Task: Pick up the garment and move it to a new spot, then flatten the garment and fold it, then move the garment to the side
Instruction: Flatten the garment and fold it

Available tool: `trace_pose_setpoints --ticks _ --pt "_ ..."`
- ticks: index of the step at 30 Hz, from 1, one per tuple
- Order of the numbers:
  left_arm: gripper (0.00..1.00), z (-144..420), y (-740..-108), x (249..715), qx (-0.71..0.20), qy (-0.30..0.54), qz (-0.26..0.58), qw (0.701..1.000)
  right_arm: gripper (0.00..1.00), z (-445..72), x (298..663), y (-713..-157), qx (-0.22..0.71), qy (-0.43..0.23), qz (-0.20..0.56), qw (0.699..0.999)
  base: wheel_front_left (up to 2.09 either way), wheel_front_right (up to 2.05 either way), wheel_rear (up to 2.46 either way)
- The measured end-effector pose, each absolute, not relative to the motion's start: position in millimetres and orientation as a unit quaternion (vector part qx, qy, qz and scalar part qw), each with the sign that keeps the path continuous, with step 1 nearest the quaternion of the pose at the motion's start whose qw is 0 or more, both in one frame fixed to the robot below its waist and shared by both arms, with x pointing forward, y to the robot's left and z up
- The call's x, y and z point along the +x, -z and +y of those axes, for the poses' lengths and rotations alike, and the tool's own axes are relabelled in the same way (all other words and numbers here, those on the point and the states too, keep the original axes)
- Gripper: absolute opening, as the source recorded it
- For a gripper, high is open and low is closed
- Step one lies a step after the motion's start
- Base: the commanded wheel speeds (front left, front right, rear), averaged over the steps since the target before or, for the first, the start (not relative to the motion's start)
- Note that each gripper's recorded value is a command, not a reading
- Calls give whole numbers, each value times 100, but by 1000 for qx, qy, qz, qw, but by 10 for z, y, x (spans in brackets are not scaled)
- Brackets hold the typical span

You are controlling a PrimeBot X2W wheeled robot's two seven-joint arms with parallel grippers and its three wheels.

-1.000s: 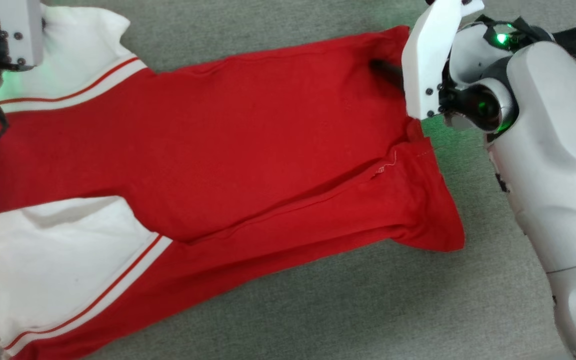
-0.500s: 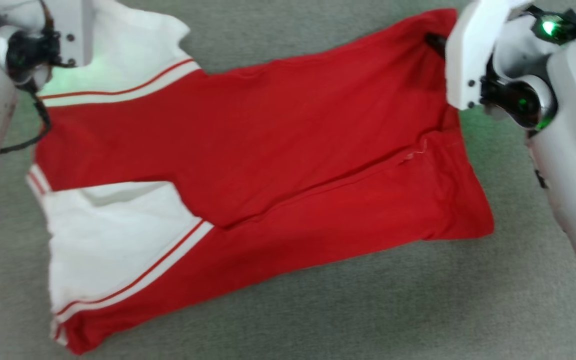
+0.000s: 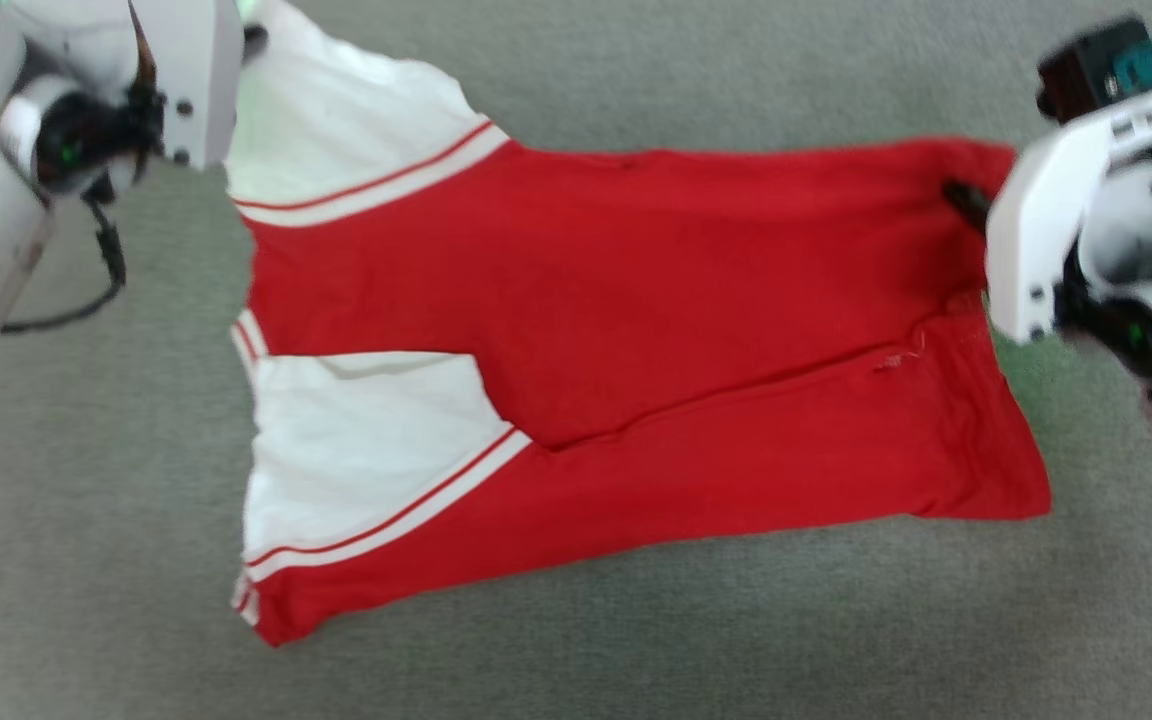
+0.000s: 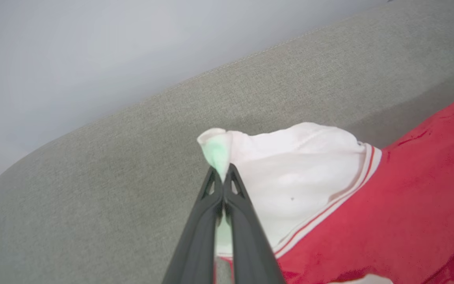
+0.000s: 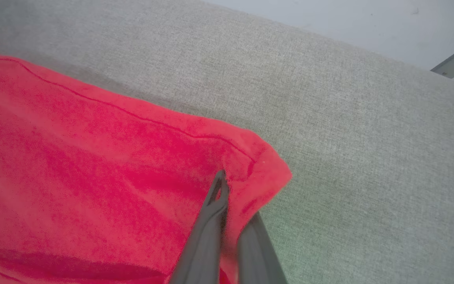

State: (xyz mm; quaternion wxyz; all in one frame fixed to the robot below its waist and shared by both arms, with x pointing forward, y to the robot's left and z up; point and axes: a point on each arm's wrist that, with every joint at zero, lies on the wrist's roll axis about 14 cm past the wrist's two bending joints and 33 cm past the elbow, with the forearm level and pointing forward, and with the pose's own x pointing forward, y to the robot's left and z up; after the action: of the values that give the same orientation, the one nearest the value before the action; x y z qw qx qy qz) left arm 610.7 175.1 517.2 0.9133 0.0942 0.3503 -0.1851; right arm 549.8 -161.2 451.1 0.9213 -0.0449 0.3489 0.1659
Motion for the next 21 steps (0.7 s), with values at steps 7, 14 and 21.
trace_pose_setpoints --ticks 7,14,21 --pt "0 1877 -5307 5607 82 179 361 912 0 -1663 5164 -4499 -45 -176 362 914 0 0 0" --pt "0 1873 -5038 4768 68 174 431 883 0 -1663 4752 -4296 -22 -178 405 896 0 0 0" --pt "0 1745 -4614 4218 36 182 502 845 0 -1624 4515 -4118 0 -168 437 884 0 0 0"
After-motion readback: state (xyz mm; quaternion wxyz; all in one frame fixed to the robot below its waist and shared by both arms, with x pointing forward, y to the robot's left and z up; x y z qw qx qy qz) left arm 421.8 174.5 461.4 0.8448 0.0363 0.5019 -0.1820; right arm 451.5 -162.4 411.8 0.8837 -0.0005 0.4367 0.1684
